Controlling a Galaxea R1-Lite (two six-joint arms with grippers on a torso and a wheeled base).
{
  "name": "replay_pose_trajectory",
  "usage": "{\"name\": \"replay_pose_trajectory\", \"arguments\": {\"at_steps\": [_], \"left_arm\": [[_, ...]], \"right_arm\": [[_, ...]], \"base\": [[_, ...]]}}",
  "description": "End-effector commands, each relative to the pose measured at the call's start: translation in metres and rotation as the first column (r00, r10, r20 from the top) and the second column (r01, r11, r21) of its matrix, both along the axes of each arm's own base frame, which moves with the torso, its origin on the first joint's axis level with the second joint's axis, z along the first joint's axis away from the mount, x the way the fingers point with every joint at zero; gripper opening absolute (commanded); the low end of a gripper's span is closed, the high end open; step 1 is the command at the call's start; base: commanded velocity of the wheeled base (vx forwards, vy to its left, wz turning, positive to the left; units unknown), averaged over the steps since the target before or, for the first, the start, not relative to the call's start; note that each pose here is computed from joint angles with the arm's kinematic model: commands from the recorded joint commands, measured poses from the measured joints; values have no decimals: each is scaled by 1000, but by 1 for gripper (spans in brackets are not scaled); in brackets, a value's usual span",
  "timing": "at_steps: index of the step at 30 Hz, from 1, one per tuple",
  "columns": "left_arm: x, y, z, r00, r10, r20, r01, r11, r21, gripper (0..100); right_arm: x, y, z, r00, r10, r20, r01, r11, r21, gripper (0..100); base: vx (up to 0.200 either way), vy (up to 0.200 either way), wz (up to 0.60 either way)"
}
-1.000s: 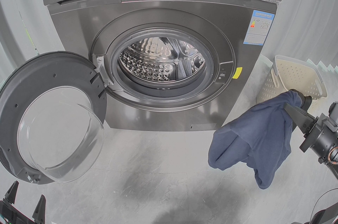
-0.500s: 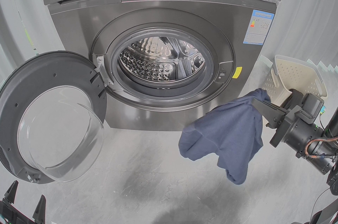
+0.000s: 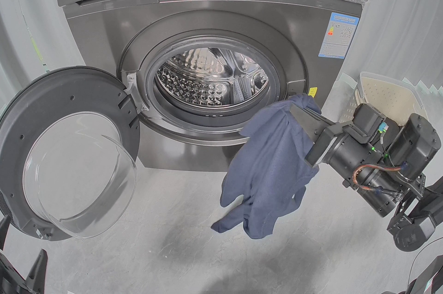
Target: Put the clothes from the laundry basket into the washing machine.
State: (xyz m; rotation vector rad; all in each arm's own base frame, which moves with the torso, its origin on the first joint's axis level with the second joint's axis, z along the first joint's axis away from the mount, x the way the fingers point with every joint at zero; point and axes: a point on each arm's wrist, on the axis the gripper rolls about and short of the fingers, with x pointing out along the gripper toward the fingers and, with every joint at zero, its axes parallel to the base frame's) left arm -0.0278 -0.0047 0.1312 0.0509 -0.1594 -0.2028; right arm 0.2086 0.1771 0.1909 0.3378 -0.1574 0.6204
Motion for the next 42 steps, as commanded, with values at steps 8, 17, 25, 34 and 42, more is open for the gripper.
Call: {"name": "replay_pose_trajectory", "arguments": {"at_steps": [8, 17, 25, 34, 42], "left_arm": [[73, -8, 2, 875, -332, -353, 336, 940, -52, 100], [122, -27, 9, 791, -466, -397, 481, 874, -67, 100], [175, -49, -7, 741, -507, -441, 530, 844, -81, 100], [208, -94, -38, 655, -558, -510, 609, 789, -82, 100], [235, -117, -67, 645, -569, -511, 618, 781, -89, 100]], "right_arm": [[30, 38, -3, 997, 27, 69, -31, 998, 58, 0], [34, 55, 9, 991, 63, 118, -74, 993, 92, 0], [33, 60, 11, 988, 89, 126, -100, 991, 89, 0], [36, 63, 23, 983, 81, 164, -101, 987, 122, 0], [35, 64, 23, 983, 79, 166, -101, 987, 127, 0]], "base": [[0, 0, 0], [0, 0, 0], [0, 0, 0], [0, 0, 0], [0, 0, 0]]}}
